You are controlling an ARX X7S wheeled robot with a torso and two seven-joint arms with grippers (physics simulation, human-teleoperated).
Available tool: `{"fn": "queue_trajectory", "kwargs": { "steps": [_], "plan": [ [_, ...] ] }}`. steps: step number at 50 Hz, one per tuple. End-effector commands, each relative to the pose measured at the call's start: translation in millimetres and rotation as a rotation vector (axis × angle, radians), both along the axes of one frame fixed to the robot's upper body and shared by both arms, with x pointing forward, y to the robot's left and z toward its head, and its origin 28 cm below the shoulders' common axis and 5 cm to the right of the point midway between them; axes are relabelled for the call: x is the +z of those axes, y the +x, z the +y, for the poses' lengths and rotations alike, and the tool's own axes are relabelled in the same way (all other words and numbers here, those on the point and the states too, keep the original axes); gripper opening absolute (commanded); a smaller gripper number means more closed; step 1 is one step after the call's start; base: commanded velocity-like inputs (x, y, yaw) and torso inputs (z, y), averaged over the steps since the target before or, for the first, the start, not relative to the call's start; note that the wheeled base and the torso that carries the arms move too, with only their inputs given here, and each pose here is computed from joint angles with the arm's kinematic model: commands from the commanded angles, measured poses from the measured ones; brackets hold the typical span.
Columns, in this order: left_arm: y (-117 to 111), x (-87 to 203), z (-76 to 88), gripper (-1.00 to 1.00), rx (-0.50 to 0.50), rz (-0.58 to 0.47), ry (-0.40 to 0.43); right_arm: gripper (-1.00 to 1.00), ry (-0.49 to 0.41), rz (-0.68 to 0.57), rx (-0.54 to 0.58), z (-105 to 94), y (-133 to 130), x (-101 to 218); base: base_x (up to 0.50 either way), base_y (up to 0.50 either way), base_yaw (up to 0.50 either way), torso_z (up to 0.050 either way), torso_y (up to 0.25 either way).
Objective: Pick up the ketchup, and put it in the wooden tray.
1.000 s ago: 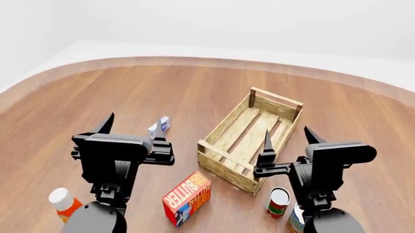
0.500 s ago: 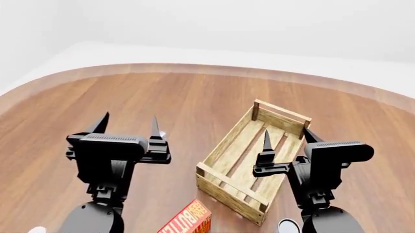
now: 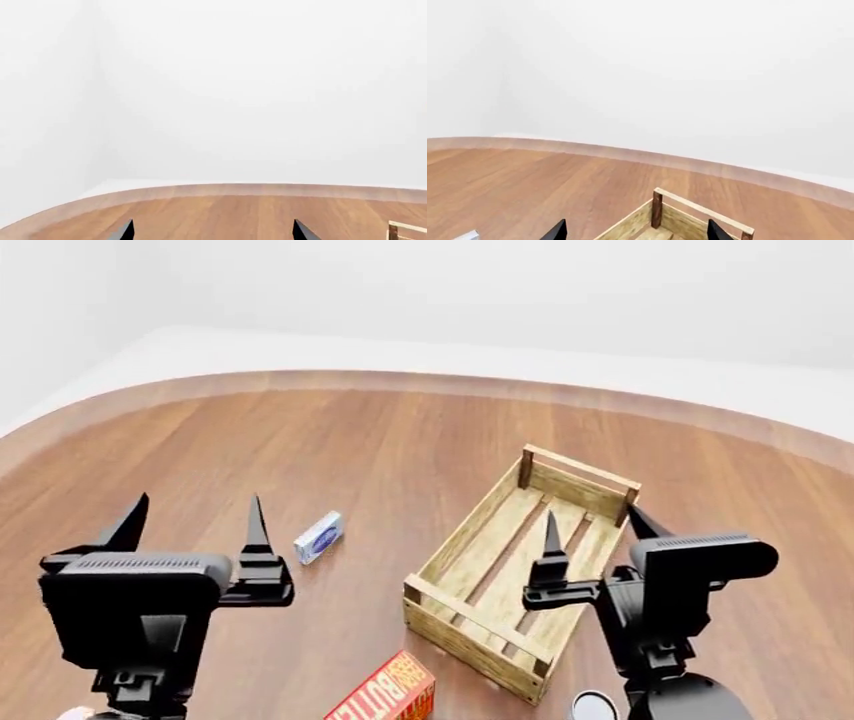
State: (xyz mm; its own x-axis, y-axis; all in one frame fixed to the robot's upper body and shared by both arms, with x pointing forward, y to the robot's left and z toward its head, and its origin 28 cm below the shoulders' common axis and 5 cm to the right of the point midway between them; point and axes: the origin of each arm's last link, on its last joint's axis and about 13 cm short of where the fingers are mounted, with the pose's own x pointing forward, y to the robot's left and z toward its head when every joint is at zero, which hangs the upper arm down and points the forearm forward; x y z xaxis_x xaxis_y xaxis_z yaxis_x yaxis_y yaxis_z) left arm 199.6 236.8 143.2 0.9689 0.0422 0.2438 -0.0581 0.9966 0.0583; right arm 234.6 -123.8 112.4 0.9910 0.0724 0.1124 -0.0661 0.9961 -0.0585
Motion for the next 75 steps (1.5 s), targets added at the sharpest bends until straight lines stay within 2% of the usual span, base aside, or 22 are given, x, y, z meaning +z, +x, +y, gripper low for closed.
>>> {"fn": "queue_trajectory", "kwargs": {
  "steps": [1,5,10,18,34,51,59,75],
  "plan": [
    [-47.2,1.0,23.2,1.00,0.077,0.005,0.031,1.00,-0.023,-0.020,-0.013,-1.8,-11.1,4.5,0.00,0.00,0.00,0.000,0.000],
    [-67.3,-2.8,32.1,1.00,0.107,0.018,0.034,1.00,-0.032,-0.025,-0.022,-3.2,-17.1,4.4,0.00,0.00,0.00,0.000,0.000],
    [-86.6,-24.9,45.2,1.00,0.179,0.080,0.012,1.00,-0.039,-0.028,-0.038,-5.4,-22.0,3.0,0.00,0.00,0.00,0.000,0.000],
    [-97.4,-53.9,55.4,1.00,0.250,0.139,-0.001,1.00,-0.049,-0.028,-0.039,-1.9,-20.5,3.4,0.00,0.00,0.00,0.000,0.000],
    [-91.9,-90.9,58.6,1.00,0.273,0.224,-0.027,1.00,-0.058,-0.018,-0.040,-1.6,-22.2,1.7,0.00,0.00,0.00,0.000,0.000],
    [-93.2,-125.8,65.5,1.00,0.272,0.331,0.003,1.00,-0.065,-0.018,-0.050,-2.7,-24.3,3.4,0.00,0.00,0.00,0.000,0.000],
    [-92.2,-132.6,69.0,1.00,0.285,0.350,0.027,1.00,-0.065,-0.018,-0.053,-2.6,-24.8,3.4,0.00,0.00,0.00,0.000,0.000],
    [-82.2,-145.0,83.9,1.00,0.378,0.365,0.064,1.00,-0.067,-0.016,-0.060,-2.9,-25.5,3.4,0.00,0.00,0.00,0.000,0.000]
  ]
}}
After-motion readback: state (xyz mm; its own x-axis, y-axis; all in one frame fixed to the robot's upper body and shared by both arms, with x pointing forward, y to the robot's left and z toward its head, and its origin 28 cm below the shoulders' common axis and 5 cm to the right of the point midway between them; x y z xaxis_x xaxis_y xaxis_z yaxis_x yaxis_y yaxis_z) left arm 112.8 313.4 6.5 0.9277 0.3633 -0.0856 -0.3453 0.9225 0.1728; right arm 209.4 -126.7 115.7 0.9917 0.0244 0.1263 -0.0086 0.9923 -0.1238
